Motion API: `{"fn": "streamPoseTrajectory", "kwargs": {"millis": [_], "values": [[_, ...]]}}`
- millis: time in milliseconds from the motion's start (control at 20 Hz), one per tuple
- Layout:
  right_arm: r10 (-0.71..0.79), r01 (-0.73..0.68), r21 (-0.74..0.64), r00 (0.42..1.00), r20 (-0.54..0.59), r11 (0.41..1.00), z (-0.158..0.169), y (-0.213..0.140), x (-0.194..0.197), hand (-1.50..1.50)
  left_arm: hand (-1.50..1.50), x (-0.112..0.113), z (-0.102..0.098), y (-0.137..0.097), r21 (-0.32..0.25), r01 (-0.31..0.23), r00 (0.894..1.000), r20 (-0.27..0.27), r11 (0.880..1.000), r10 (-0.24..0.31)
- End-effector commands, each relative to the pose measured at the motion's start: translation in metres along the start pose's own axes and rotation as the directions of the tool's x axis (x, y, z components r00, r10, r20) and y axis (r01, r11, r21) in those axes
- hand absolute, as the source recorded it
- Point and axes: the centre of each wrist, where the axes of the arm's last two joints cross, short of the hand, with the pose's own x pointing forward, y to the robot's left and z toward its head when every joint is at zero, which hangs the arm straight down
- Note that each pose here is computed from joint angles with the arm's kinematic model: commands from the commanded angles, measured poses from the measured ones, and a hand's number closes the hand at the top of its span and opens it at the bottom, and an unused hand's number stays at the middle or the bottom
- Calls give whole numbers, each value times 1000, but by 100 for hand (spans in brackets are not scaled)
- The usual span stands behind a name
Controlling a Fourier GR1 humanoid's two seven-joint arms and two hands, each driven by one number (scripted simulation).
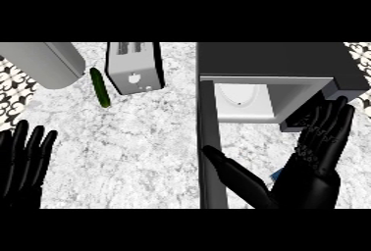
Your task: Pick up the milk, place it into the microwave and close the microwave
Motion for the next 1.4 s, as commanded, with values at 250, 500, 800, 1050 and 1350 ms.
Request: {"fn": "streamPoseTrajectory", "kwargs": {"millis": [250,500,800,1050,1350], "values": [[123,-128,-164,991,-44,978,-1,-14,-8,-150,-150,23,29,13,2,-11,1000,-4,1000,11],[134,-147,-199,988,-77,969,14,-17,-25,-150,-150,17,40,16,6,-29,1000,0,1000,29],[141,-174,-263,980,-139,949,8,-38,-40,-150,-150,-2,44,13,0,-17,1000,-3,1000,17],[169,-222,-314,968,-187,923,28,-54,-56,-150,-150,1,61,21,1,-10,1000,-10,1000,10],[213,-278,-333,952,-219,901,48,-63,-71,-150,-150,10,63,20,-1,6,1000,-13,1000,-6]]}}
